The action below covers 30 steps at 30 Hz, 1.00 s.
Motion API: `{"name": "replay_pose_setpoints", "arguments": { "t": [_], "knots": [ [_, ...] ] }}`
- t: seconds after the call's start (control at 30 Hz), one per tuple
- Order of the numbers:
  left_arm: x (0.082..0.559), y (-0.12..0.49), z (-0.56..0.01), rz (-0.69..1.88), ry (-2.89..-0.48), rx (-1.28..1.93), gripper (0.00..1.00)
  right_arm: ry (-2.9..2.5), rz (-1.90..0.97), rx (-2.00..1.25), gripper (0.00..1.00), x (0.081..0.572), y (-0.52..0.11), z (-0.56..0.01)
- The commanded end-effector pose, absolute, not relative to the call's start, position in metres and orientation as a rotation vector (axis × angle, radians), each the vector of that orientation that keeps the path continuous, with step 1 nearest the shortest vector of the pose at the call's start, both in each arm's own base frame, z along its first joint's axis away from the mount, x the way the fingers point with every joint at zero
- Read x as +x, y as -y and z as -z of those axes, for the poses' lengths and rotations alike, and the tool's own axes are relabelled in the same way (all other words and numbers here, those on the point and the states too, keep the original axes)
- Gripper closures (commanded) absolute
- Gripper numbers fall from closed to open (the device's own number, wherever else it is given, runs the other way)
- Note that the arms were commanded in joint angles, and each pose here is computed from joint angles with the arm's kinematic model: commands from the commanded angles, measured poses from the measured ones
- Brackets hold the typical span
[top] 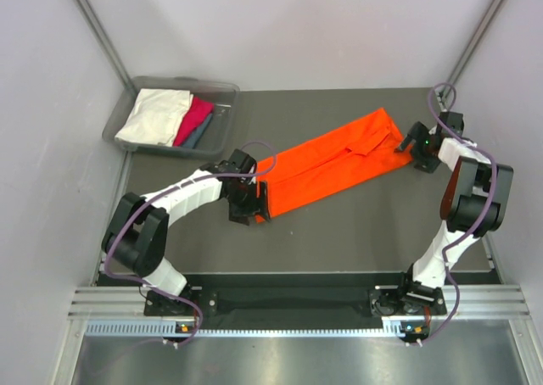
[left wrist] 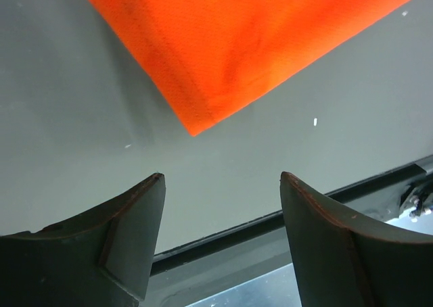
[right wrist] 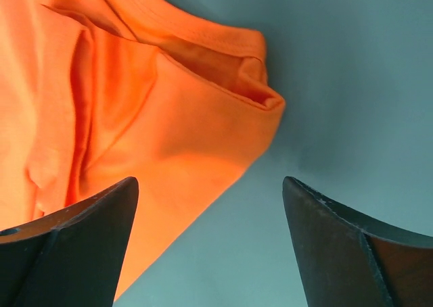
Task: Fold and stack the t-shirts
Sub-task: Fold the tshirt
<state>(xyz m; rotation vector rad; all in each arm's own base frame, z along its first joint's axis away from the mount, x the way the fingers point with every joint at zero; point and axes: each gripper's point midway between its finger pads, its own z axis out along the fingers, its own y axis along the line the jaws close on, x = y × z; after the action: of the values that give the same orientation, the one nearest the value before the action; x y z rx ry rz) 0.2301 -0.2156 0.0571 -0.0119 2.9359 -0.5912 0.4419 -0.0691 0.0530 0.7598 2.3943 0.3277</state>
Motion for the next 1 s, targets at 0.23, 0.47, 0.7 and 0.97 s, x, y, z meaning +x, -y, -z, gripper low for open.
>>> {"name": "replay_pose_setpoints", "arguments": {
  "t": [0.23, 0.47, 0.7, 0.97],
  "knots": [
    [0.24, 0.216, -0.047, 0.574, -2.884, -0.117, 0.29, -2.316, -0.388, 0.683, 0.24, 0.466, 0.067, -0.06],
    [0.249, 0.214, -0.03, 0.536, -2.869, -0.188, 0.41, -2.325, -0.373, 0.678, 0.33, 0.466, 0.07, -0.055],
    [0.26, 0.214, -0.018, 0.489, -2.87, -0.216, 0.48, -2.323, -0.388, 0.667, 0.43, 0.466, 0.069, -0.051],
    [0.254, 0.221, -0.007, 0.547, -2.902, -0.251, 1.0, -2.276, -0.414, 0.684, 0.71, 0.479, 0.069, -0.051]
  ]
}}
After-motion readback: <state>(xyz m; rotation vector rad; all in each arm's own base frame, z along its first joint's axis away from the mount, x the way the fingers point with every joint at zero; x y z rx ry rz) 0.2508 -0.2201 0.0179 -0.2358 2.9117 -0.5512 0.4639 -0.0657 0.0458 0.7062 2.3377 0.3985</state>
